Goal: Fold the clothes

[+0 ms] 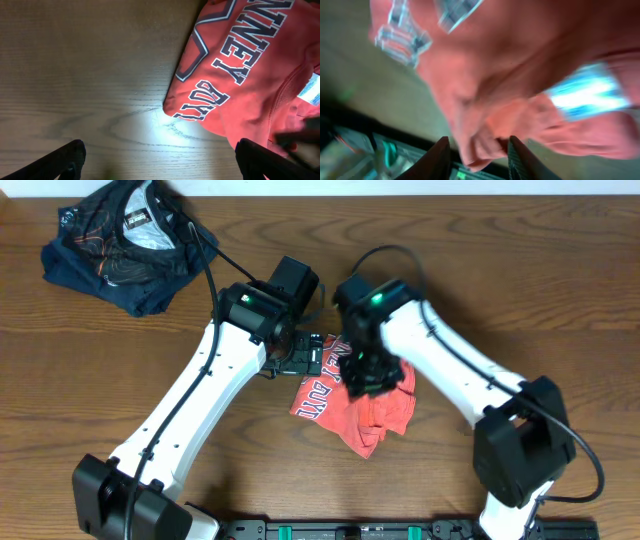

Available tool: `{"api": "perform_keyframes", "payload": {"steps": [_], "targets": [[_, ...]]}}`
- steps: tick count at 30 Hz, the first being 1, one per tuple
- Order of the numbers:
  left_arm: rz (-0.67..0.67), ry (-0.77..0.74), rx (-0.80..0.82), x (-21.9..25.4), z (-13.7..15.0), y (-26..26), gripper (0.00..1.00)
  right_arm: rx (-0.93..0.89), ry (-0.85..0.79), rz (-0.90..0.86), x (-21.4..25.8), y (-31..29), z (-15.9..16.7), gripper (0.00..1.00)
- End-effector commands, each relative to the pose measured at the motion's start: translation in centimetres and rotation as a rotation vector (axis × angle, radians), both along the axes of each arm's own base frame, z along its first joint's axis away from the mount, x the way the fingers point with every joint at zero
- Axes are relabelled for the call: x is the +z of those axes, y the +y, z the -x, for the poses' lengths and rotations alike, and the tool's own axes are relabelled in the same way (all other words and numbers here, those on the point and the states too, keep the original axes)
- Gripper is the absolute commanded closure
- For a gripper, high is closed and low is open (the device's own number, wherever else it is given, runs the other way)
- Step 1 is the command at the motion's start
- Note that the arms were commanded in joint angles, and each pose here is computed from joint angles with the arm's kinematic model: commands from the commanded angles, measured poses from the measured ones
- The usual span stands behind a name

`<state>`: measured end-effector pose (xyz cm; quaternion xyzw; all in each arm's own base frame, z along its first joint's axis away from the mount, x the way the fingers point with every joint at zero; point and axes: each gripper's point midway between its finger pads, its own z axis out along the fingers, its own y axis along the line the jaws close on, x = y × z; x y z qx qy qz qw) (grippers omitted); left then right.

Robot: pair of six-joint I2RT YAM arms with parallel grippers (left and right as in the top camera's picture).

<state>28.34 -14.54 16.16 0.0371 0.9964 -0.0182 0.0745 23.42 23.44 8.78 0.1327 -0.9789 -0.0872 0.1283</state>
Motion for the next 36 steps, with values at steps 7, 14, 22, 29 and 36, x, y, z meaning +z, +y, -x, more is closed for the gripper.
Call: {"api": "perform_keyframes", "payload": {"steps": [7, 14, 22, 29, 36], "targets": [[-0.013, 0.007, 0.010, -0.3, 0.1, 0.4, 0.03, 0.097, 0.036, 0.032, -1.1, 0.7, 3.4, 0.64], [-0.014, 0.010, 0.010, -0.3, 0.1, 0.4, 0.03, 0.097, 0.033, 0.063, -2.6, -0.3, 3.6, 0.57], [-0.014, 0.010, 0.011, -0.3, 0.1, 0.4, 0.03, 0.085, 0.044, 0.045, -3.9, -0.1, 4.0, 0.67], [-0.015, 0.010, 0.011, -0.3, 0.1, 0.4, 0.03, 0.024, 0.009, 0.089, -4.1, -0.5, 3.2, 0.93], [-0.019, 0.012, 0.028, -0.3, 0.0, 1.0, 0.03, -0.034, -0.013, 0.193, -3.4, -3.3, 2.1, 0.97]]}}
